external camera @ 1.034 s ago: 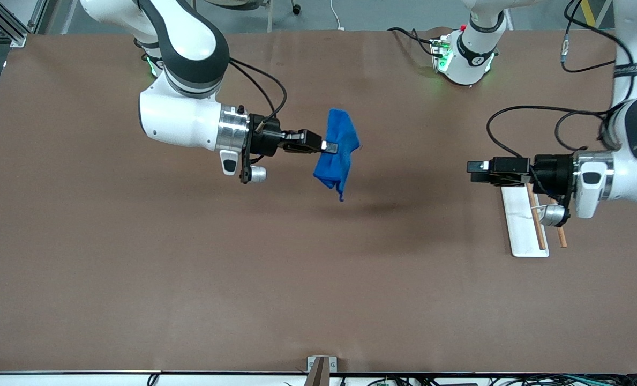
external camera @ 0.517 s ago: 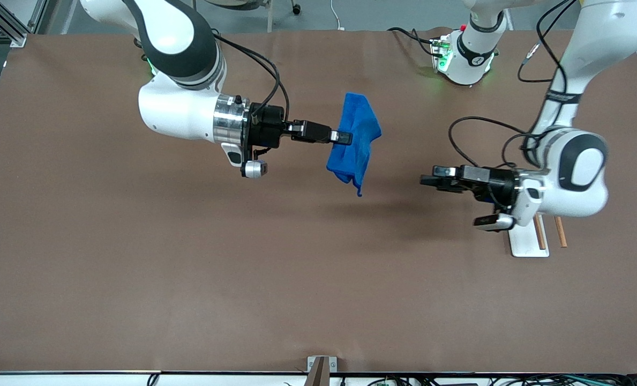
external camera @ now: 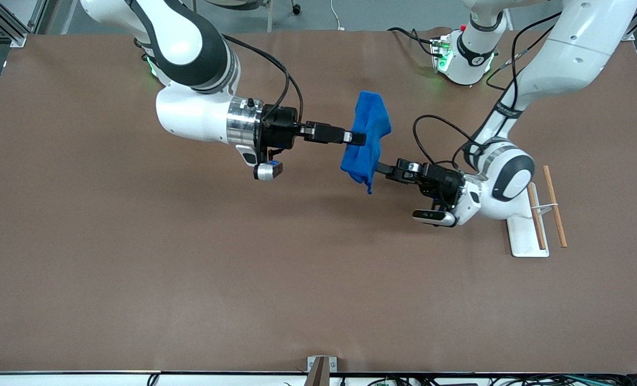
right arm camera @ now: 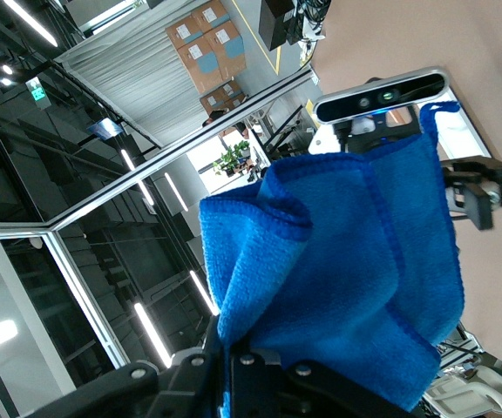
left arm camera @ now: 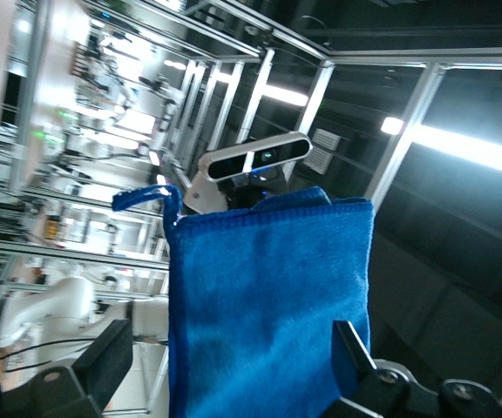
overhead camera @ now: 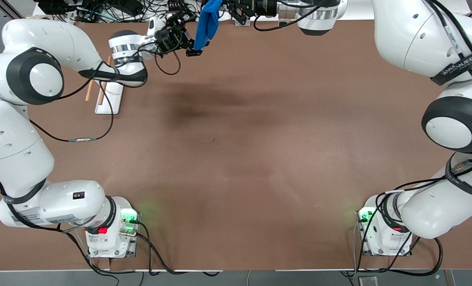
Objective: Right arm passes towel to left arm to hang
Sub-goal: 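Grasp the hanging towel with the left gripper beside the right gripper, then open the right gripper and withdraw it while the left gripper carries the towel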
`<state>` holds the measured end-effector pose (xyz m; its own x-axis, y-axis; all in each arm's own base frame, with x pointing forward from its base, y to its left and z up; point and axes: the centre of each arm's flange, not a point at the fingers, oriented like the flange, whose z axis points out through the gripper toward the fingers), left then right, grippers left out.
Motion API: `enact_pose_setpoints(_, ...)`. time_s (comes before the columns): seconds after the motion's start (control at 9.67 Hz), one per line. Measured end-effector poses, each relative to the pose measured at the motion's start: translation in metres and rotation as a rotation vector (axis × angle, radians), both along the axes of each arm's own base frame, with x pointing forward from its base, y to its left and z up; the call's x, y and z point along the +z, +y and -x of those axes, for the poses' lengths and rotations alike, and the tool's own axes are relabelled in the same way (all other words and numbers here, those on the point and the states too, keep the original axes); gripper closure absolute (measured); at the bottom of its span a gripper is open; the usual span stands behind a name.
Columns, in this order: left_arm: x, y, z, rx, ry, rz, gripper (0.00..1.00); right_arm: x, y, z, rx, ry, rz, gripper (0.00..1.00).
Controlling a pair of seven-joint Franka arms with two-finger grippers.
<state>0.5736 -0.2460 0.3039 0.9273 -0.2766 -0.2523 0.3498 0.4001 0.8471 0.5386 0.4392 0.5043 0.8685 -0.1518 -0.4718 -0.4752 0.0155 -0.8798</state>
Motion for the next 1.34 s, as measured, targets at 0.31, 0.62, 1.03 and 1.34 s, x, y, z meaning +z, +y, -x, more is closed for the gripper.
enact_pose_setpoints(0.31, 0.006, -0.016, 0.007, -0.012, 0.019, 0.070, 0.06, -0.001, 0.001, -0.003, -0.003, -0.003, -0.001, 0.96)
enact_pose_setpoints(0.62, 0.012, 0.007, 0.003, -0.011, 0.010, 0.129, 0.45, -0.001, 0.000, -0.003, -0.005, -0.004, 0.000, 0.96)
enact_pose_setpoints(1.03, 0.012, 0.034, 0.000, 0.004, 0.021, 0.163, 0.90, -0.001, -0.001, -0.005, -0.010, -0.006, 0.001, 0.96)
enact_pose_setpoints(1.34, 0.017, 0.051, -0.007, -0.001, 0.055, 0.159, 0.97, -0.012, -0.016, -0.014, -0.005, -0.058, 0.093, 0.66)
